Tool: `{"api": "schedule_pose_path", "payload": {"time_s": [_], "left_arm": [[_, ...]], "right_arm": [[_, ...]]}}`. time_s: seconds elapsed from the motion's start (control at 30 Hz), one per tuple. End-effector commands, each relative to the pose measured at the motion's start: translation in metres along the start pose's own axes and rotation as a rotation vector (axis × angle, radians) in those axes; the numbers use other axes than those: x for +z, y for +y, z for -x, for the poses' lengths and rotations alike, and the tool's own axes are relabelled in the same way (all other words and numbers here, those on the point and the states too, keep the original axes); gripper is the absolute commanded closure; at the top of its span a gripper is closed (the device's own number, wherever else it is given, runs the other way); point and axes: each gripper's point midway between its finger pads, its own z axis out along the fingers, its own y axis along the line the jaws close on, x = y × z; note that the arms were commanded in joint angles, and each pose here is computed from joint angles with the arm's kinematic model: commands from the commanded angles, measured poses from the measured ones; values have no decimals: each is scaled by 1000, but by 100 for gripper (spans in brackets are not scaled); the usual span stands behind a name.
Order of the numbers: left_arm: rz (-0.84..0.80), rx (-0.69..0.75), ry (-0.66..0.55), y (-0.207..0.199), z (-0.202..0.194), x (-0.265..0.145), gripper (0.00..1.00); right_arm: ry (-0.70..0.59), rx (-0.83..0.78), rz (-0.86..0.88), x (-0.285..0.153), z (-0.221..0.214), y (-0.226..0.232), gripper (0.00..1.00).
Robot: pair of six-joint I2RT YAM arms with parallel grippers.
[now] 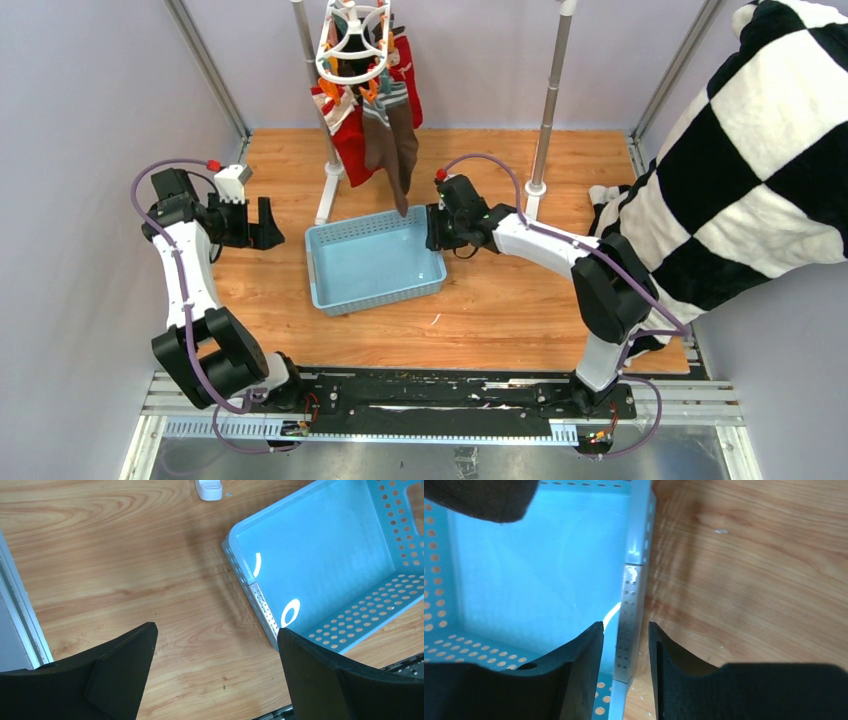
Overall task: Remove the socks clipped to the hanger
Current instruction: Move the bin to the center of the board.
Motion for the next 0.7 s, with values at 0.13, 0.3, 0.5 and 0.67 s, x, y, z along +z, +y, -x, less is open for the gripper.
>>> {"api": "schedule_pose_path", "payload": {"time_s": [0.13,0.3,0.5,0.67], "left_arm": [[-60,-11,3,-17,-6,5,0],[-86,-4,14,-26,-5,10,0],[-91,-6,10,-29,-2,9,0],[-93,-3,0,-32,3,7,0]], "right_arm": [[-61,75,-252,-35,-18,-50,68],[-93,74,-314,-59,-30,-69,66],[-107,138,-374,-79,-41,-97,66],[-172,150,-323,-95,-26,-89,38]]}}
